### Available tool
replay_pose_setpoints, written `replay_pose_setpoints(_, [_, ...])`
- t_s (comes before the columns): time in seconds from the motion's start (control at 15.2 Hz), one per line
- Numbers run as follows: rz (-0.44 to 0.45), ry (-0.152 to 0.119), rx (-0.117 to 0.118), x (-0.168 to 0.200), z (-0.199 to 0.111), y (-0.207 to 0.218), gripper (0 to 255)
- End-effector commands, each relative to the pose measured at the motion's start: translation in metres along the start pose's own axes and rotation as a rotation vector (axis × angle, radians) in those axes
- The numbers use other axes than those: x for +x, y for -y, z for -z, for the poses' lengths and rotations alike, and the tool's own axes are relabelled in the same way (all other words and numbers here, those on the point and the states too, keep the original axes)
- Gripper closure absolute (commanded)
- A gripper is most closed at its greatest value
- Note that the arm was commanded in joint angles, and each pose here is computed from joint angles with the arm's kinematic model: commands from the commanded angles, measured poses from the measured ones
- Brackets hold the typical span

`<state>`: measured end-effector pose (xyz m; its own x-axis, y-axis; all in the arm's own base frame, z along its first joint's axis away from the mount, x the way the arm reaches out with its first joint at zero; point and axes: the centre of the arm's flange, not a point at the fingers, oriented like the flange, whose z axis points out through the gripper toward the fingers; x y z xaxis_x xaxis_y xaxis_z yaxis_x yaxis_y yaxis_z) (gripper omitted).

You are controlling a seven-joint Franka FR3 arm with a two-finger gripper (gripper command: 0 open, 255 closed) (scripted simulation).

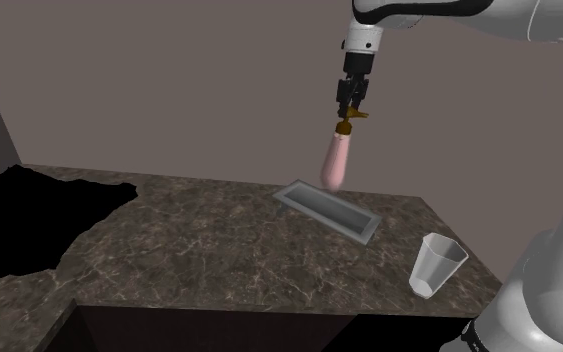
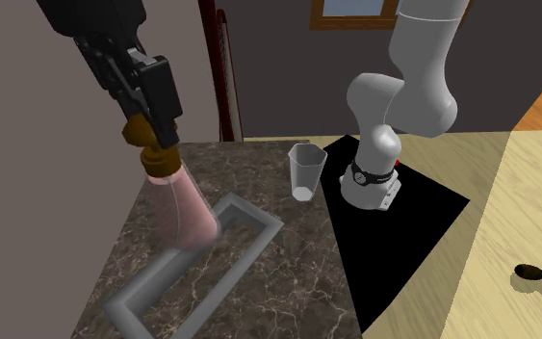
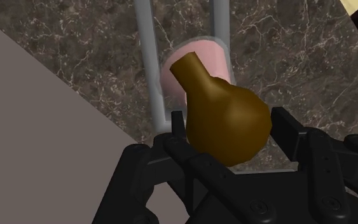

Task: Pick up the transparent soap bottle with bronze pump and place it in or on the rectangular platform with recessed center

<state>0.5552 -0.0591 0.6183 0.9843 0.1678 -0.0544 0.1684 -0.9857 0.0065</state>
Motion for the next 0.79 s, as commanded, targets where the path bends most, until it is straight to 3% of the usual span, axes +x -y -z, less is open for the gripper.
replay_pose_setpoints(0.0, [0.000, -0.001, 0.000, 0.001, -0.012, 0.001, 255])
replay_pose_setpoints(0.59, [0.000, -0.001, 0.000, 0.004, -0.063, 0.001, 255])
replay_pose_setpoints(0.73, [0.000, -0.001, 0.000, 0.004, -0.063, 0.001, 255])
